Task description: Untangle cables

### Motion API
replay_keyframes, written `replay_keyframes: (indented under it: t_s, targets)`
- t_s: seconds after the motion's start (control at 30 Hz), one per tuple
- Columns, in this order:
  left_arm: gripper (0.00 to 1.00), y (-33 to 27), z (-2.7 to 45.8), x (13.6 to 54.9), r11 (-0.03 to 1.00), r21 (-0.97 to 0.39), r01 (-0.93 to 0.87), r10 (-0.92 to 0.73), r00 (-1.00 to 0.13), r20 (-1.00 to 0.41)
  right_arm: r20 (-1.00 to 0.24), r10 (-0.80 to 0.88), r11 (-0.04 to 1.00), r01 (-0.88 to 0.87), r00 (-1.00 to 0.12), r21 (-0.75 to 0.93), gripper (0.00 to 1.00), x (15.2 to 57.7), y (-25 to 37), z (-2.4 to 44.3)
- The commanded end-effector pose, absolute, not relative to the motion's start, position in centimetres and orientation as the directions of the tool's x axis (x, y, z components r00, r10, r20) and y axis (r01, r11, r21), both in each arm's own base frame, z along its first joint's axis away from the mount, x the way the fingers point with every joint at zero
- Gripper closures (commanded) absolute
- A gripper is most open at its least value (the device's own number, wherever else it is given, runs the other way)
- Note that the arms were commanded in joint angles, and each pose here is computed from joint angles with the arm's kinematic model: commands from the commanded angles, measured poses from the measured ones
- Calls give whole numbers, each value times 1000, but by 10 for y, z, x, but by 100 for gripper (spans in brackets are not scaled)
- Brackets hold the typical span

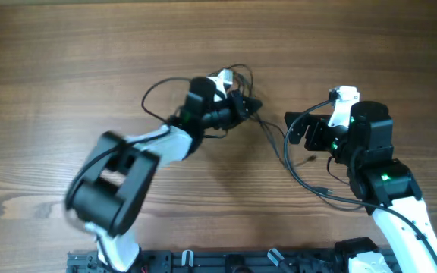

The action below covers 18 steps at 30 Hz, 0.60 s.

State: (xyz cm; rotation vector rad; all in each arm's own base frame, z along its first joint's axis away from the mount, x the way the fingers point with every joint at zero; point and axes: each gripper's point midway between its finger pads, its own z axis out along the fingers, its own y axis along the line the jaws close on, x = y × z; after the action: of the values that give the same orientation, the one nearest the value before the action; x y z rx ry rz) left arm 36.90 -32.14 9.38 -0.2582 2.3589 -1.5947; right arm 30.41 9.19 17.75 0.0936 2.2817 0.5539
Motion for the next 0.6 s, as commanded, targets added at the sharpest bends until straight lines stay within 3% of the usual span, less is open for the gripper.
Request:
replay_keyframes:
  t_s: [0.0,0.17,0.27,0.4,0.5,0.57]
  targets:
    - [96,-314,155,316,280,-942,187,-27,-979,-202,-645,328,879,-27,-690,476,0,306,81,181]
    - [96,-290,199,283,311,-910,273,16,-959,-282,-619,332,855,-50,-712,516,0,307,81,179]
    - [96,-282,235,264,288,-882,374,24,-923,-384,-600,276,812,-152,-750,564,0,306,102,177]
    - [96,-273,275,252,261,-844,468,-17,-872,-489,-583,124,668,-367,-803,648,0,294,141,174]
    - [96,-270,287,246,248,-832,496,-25,-856,-517,-665,-13,517,-575,-746,635,0,285,166,177]
    - [96,-270,290,245,244,-831,499,-28,-853,-520,-672,-30,458,-607,-740,649,0,284,174,177]
